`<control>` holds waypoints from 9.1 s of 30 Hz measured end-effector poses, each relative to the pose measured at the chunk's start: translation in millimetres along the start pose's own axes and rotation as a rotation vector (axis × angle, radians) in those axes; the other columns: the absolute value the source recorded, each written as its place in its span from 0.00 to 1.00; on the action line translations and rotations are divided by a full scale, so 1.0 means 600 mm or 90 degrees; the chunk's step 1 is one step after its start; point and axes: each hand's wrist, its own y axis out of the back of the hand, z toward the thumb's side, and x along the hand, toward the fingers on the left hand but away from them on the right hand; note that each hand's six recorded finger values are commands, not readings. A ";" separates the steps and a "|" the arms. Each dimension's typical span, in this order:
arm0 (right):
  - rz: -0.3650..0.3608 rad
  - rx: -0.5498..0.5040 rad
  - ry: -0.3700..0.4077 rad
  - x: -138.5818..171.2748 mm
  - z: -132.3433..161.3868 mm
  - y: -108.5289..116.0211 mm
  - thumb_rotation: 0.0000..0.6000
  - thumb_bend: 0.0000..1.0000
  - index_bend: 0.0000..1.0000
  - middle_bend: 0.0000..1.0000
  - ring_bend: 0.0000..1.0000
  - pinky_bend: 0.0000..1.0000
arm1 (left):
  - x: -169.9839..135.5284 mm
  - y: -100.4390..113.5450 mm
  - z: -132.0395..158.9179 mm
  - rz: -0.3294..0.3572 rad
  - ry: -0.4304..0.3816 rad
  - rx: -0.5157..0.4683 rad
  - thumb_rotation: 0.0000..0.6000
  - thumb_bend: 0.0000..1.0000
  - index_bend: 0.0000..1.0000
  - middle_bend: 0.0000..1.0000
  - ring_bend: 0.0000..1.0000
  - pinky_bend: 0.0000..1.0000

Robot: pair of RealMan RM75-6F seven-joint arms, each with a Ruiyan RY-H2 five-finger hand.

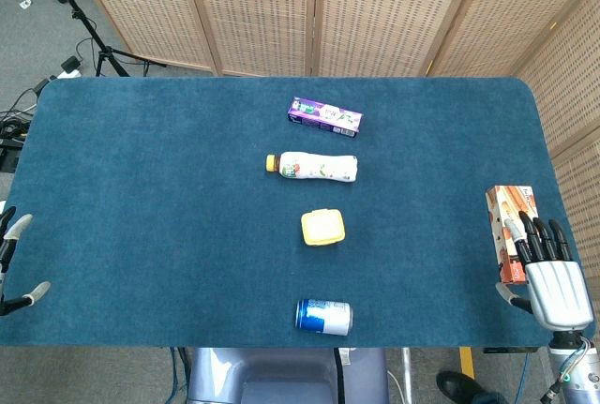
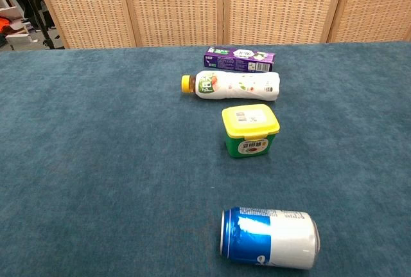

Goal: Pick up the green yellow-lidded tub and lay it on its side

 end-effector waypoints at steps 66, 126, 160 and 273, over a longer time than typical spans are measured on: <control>0.214 0.066 0.345 -0.289 0.516 -0.114 1.00 0.04 0.19 0.29 0.27 0.05 | 0.040 0.003 -0.048 -0.032 0.062 -0.050 1.00 0.00 0.00 0.00 0.00 0.00; 0.324 0.078 0.219 -0.212 0.191 -0.143 1.00 0.14 0.21 0.02 0.03 0.09 | 0.031 -0.018 -0.018 -0.043 0.034 -0.013 1.00 0.00 0.00 0.00 0.00 0.00; 0.281 0.186 0.242 -0.201 0.268 -0.118 1.00 0.13 0.22 0.35 0.29 0.06 | 0.026 -0.007 -0.020 -0.038 0.025 -0.029 1.00 0.00 0.00 0.00 0.00 0.00; 0.216 0.184 0.241 -0.221 0.287 -0.108 1.00 0.12 0.10 0.16 0.00 0.00 | 0.031 -0.018 -0.018 -0.053 0.027 -0.016 1.00 0.00 0.00 0.00 0.00 0.00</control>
